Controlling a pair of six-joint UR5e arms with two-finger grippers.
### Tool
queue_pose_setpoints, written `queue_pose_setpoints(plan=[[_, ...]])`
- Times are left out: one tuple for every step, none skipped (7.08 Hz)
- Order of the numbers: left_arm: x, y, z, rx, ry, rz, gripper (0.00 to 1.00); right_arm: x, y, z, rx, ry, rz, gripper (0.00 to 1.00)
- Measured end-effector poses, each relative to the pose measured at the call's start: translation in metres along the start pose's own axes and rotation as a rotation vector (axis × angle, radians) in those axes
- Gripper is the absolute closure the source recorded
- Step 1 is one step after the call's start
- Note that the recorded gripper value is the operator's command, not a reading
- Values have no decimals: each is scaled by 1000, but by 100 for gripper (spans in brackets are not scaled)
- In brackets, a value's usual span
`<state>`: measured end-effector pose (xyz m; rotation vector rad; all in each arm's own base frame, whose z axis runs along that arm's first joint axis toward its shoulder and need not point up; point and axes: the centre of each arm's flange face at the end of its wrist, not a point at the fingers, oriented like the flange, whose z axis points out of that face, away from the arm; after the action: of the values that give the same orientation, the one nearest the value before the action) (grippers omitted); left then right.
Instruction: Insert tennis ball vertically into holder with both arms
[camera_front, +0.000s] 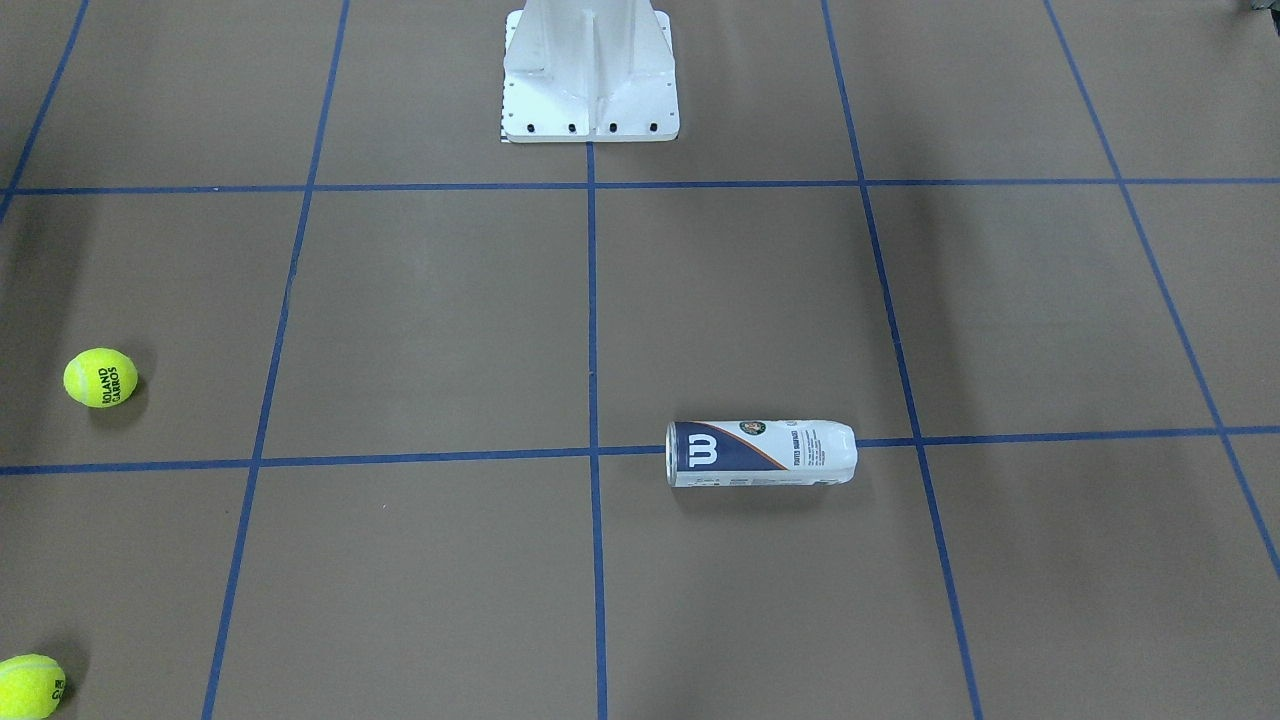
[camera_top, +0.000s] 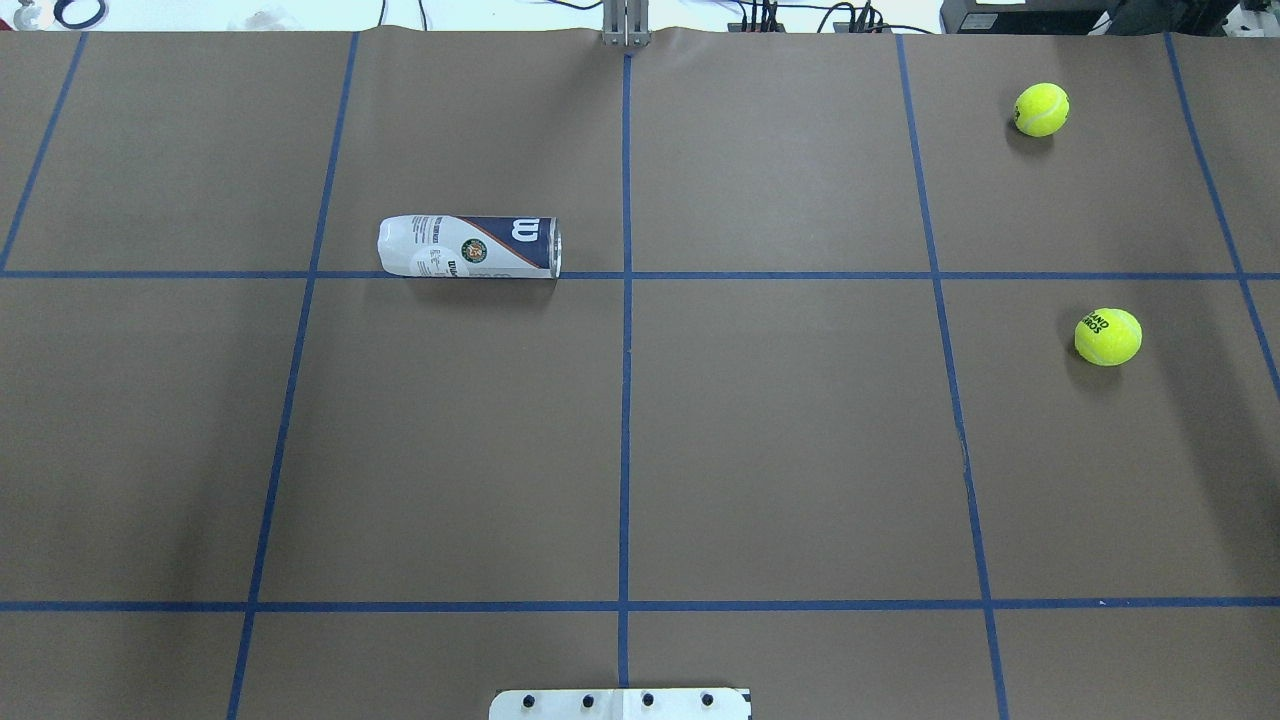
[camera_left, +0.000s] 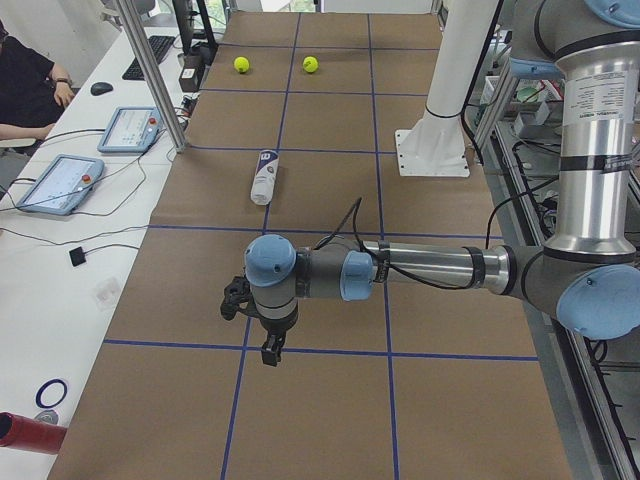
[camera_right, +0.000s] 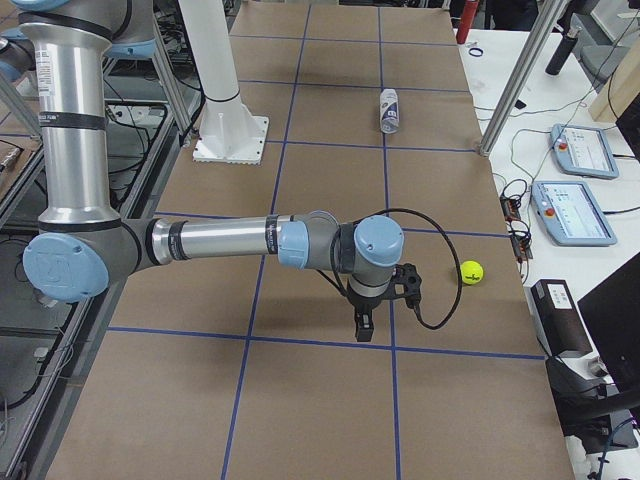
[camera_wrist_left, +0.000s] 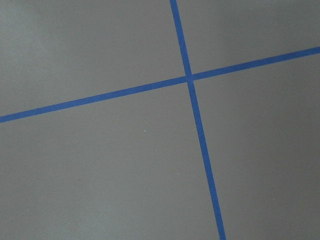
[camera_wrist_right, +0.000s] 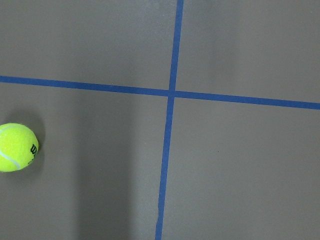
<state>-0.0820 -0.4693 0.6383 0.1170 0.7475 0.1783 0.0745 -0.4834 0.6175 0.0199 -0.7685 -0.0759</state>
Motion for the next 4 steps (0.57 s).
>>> queue_pose_setpoints(plan=[[1,0,-1,2,0,2,0,0,0,0,0,0,0,0],[1,0,-1,3,0,3,0,0,0,0,0,0,0,0],[1,-1,-1,4,0,3,0,-1,0,-1,1,0,0,0],[3,-1,-3,8,-1,7,0,-1,-1,-2,3,0,-2,0]])
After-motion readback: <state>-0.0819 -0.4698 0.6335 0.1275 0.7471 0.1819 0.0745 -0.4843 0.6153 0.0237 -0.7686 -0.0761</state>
